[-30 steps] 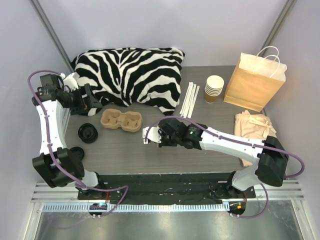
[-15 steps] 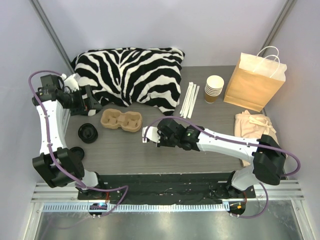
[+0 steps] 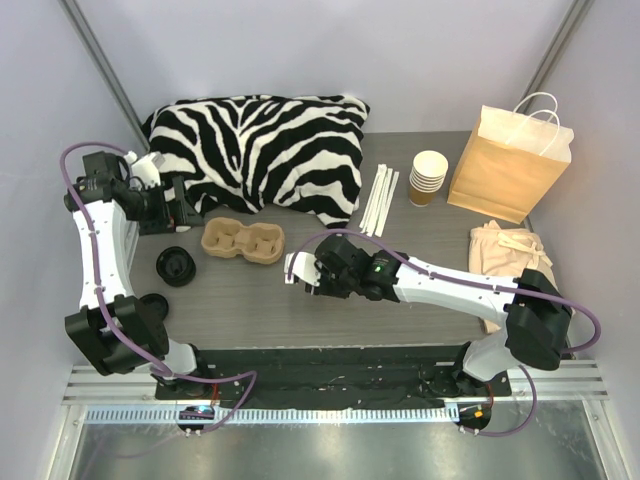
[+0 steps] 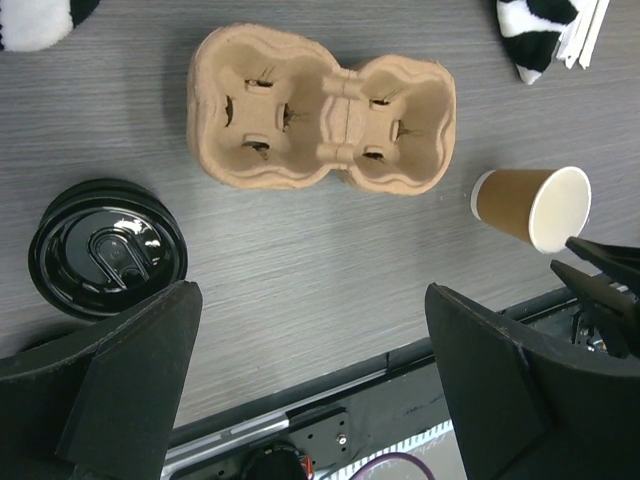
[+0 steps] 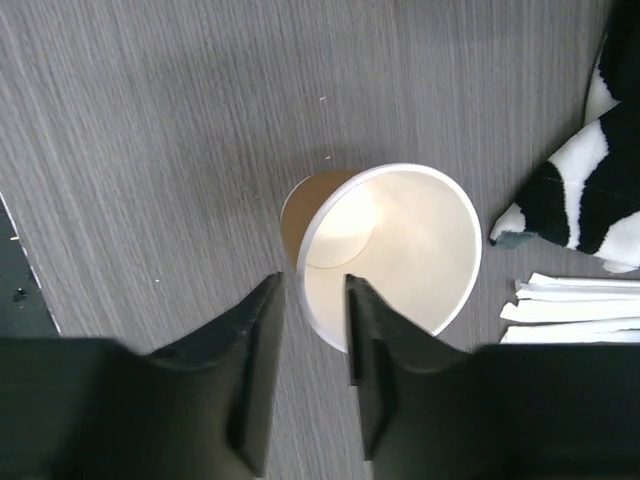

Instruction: Pack the takeout coffee

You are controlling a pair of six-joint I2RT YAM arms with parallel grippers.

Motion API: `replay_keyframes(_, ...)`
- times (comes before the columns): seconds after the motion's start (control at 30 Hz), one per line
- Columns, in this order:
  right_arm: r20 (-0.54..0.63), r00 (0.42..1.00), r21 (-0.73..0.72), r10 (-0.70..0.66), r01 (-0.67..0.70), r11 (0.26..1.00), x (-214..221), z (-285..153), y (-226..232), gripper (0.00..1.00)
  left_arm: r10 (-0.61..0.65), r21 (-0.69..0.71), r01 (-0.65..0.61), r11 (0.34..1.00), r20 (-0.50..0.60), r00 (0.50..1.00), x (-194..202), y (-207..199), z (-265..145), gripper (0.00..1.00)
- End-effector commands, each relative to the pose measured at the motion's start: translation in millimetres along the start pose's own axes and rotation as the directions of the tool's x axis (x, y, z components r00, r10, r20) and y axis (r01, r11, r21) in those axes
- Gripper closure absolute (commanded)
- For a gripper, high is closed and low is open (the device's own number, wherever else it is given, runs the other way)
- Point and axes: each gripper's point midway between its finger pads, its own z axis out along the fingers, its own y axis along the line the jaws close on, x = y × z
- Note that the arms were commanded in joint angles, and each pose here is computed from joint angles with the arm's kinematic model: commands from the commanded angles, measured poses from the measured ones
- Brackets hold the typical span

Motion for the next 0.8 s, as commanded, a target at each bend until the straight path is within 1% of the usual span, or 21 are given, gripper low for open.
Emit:
replay_keyframes(0.0, 0.061, 0.998, -0.007, 0.024, -0.024, 1.0, -22.9, -13.9, -6.5, 0.57, 0.048, 0.0, -0.048, 0.999, -0.008, 0.999, 7.6, -3.9, -9.1, 0.0)
replay_keyframes(0.1, 0.1, 0.995, -0.046, 0.03, -0.025, 0.999, -40.2, -27.5, -6.8, 0.44, 0.063, -0.006, -0.063, 0.998, -0.046, 0.997, 16.7, -4.6, -14.6, 0.0)
replay_keyframes(0.13, 0.112, 0.993, -0.051, 0.035, -0.029, 0.998, -45.5, -32.8, -8.9, 0.41, 0.096, -0.014, -0.097, 0.995, -0.059, 0.994, 19.2, -3.1, -17.6, 0.0)
replay_keyframes(0.17, 0.135, 0.99, -0.077, 0.041, -0.03, 0.997, -52.5, -38.3, -7.8, 0.36, 0.119, -0.035, -0.122, 0.992, -0.078, 0.99, 23.3, 0.2, -21.4, 0.0)
replay_keyframes(0.2, 0.156, 0.987, -0.082, 0.047, -0.035, 0.996, -63.1, -48.7, -12.9, 0.32, 0.123, -0.045, -0.129, 0.991, -0.113, 0.986, 32.4, 1.4, -25.8, 0.0)
replay_keyframes(0.23, 0.174, 0.983, -0.086, 0.061, -0.047, 0.995, -68.2, -56.2, -19.0, 0.29, 0.179, -0.051, -0.187, 0.981, -0.128, 0.975, 36.3, 2.9, -30.6, 0.0)
replay_keyframes(0.27, 0.184, 0.98, -0.097, 0.071, -0.054, 0.994, -72.6, -61.0, -21.9, 0.24, 0.185, -0.058, -0.197, 0.979, -0.175, 0.967, 48.1, 4.1, -35.9, 0.0)
replay_keyframes(0.3, 0.215, 0.973, -0.108, 0.083, -0.06, 0.992, -84.1, -72.7, -28.0, 0.22, 0.203, -0.056, -0.217, 0.975, -0.194, 0.96, 53.8, 3.1, -40.6, 0.0)
replay_keyframes(0.33, 0.223, 0.969, -0.105, 0.108, -0.086, 0.991, -85.4, -76.9, -37.6, 0.14, 0.25, -0.052, -0.266, 0.962, -0.214, 0.944, 60.9, 3.8, -45.5, 0.0)
replay_keyframes(0.37, 0.226, 0.964, -0.113, 0.14, -0.116, 0.987, -86.4, -81.4, -43.5, 0.12, 0.254, -0.065, -0.279, 0.958, -0.258, 0.932, 72.4, 6.6, -51.1, 0.0)
replay_keyframes(0.4, 0.265, 0.951, -0.121, 0.163, -0.134, 0.983, -97.3, -90.3, -51.9, 0.09, 0.265, -0.067, -0.296, 0.953, -0.291, 0.919, 82.3, 10.3, -51.9, 0.0)
replay_keyframes(0.47, 0.269, 0.937, -0.107, 0.224, -0.202, 0.974, -92.7, -94.9, -73.5, 0.06, 0.319, -0.086, -0.367, 0.926, -0.341, 0.884, 97.5, 20.3, -59.2, 0.0)
replay_keyframes(0.5, 0.286, 0.928, -0.1, 0.238, -0.218, 0.971, -96.2, -100.2, -81.5, 0.06, 0.315, -0.095, -0.379, 0.92, -0.393, 0.864, 112.9, 31.1, -59.2, 0.01)
replay_keyframes(0.53, 0.284, 0.924, -0.091, 0.256, -0.239, 0.967, -92.7, -101.2, -89.3, 0.06, 0.298, -0.109, -0.372, 0.922, -0.415, 0.86, 122.4, 41.7, -63.0, 0.0)
replay_keyframes(0.57, 0.279, 0.917, -0.077, 0.286, -0.275, 0.958, -85.3, -104.0, -101.4, 0.06, 0.347, -0.085, -0.425, 0.901, -0.447, 0.825, 131.6, 52.3, -65.2, 0.0)
replay_keyframes(0.6, 0.292, 0.904, -0.086, 0.312, -0.3, 0.95, -85.9, -108.6, -107.8, 0.05, 0.288, -0.096, -0.378, 0.921, -0.485, 0.826, 151.9, 68.6, -68.3, 0.0)
replay_keyframes(0.63, 0.294, 0.896, -0.084, 0.332, -0.322, 0.943, -83.0, -111.5, -113.4, 0.05, 0.291, -0.082, -0.378, 0.922, -0.498, 0.817, 160.0, 76.1, -70.0, 0.0)
replay_keyframes(0.67, 0.296, 0.886, -0.069, 0.357, -0.353, 0.933, -75.8, -117.2, -123.9, 0.05, 0.324, -0.036, -0.399, 0.916, -0.518, 0.791, 168.4, 82.9, -71.4, 0.0)
replay_keyframes(0.7, 0.297, 0.878, -0.068, 0.376, -0.373, 0.925, -72.7, -120.0, -128.0, 0.05, 0.319, -0.023, -0.39, 0.92, -0.532, 0.784, 177.3, 89.2, -71.0, 0.0)
replay_keyframes(0.73, 0.3, 0.873, -0.072, 0.384, -0.381, 0.922, -71.2, -122.3, -129.9, 0.05, 0.302, -0.039, -0.38, 0.924, -0.535, 0.789, 182.9, 98.1, -74.2, 0.0)
replay_keyframes(0.77, 0.298, 0.87, -0.066, 0.393, -0.392, 0.917, -67.5, -123.9, -133.6, 0.05, 0.32, -0.051, -0.403, 0.914, -0.521, 0.791, 181.5, 106.8, -72.7, 0.0)
